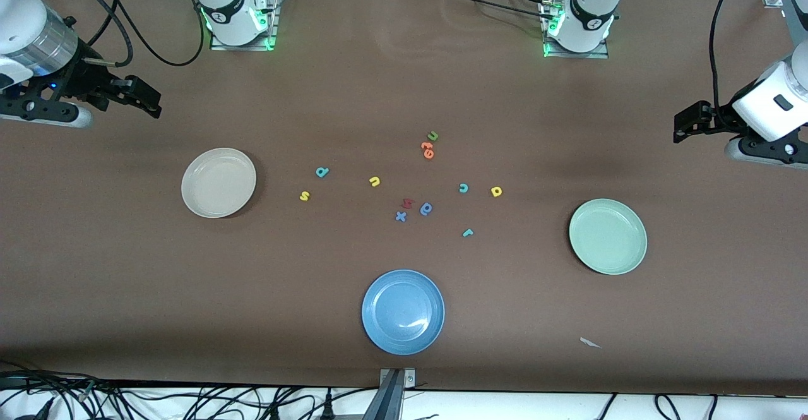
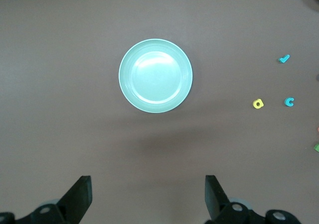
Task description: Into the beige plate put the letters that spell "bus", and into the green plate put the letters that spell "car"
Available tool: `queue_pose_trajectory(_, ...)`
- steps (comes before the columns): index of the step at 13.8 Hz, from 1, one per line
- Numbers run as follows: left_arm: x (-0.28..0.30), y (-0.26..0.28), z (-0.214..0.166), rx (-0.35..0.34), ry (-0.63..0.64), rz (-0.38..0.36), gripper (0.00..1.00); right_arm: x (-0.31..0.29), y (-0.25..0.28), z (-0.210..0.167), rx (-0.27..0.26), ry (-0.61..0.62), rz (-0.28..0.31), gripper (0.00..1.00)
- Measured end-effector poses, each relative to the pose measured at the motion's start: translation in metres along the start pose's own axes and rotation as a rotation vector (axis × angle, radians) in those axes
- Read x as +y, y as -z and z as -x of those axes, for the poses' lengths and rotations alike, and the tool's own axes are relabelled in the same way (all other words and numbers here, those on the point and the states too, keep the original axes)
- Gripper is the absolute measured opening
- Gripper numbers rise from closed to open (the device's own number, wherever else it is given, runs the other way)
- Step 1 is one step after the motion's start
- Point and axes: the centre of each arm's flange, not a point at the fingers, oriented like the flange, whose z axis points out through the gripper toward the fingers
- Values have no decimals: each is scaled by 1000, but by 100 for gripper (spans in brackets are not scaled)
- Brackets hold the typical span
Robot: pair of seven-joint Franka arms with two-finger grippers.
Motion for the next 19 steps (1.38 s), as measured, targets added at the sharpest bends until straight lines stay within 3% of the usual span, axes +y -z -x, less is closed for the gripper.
queue_pose_trajectory(7, 0, 0, 0, 0, 0, 0, 100, -1, -3, -1, -8, 1, 2, 100)
queue_pose_trajectory(13, 0, 0, 0, 0, 0, 0, 100, 1, -38, -18, -73, -8, 15, 100)
queue_pose_trajectory(19, 0, -1, -1, -2, 0, 0, 100, 0, -41, -18, -87, -7, 18, 100)
